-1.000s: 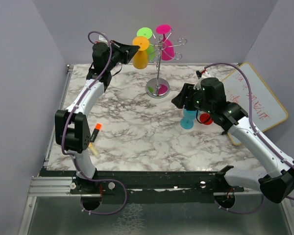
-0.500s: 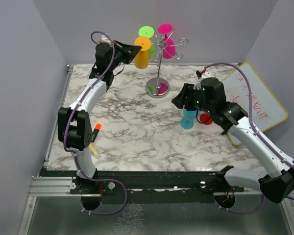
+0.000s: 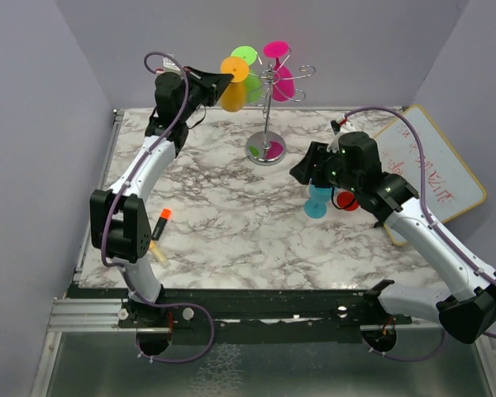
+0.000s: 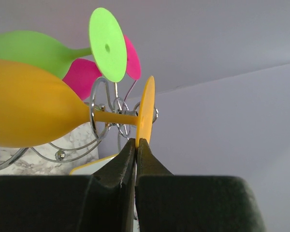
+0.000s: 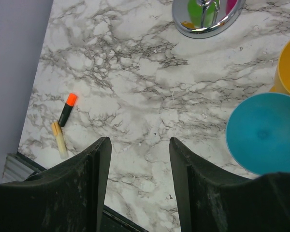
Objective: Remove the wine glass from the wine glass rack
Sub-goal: Pick up the wine glass from the wine rack.
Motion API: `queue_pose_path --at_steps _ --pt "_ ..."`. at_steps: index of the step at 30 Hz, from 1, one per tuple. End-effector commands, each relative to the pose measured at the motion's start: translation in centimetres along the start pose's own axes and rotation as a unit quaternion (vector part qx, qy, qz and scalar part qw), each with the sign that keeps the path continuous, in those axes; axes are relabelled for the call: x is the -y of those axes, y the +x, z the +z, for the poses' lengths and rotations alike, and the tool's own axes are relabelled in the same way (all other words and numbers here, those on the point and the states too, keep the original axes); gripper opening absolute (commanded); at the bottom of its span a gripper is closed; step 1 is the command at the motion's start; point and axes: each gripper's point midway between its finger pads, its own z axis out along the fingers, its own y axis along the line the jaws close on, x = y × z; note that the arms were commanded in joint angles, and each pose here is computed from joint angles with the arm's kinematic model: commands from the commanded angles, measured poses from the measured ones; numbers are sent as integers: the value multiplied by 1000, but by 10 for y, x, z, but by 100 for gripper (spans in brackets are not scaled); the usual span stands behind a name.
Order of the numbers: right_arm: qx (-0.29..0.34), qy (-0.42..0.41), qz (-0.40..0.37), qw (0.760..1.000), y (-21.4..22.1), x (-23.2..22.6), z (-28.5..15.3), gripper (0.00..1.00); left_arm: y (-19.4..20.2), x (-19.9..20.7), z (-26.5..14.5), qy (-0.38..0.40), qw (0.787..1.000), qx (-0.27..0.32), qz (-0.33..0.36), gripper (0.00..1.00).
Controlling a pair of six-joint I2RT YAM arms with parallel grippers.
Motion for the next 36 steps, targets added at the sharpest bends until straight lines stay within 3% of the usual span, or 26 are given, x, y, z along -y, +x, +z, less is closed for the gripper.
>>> queue_pose_path --at_steps 1,19,36 --pt "4 11 1 1000 1 6 -5 57 -21 26 -13 21 999 42 16 0" --pt "6 12 3 1000 0 6 -6 57 -31 18 -1 2 998 51 35 0" --pt "8 12 2 1000 -2 5 -7 57 -16 4 19 -6 1000 2 28 0"
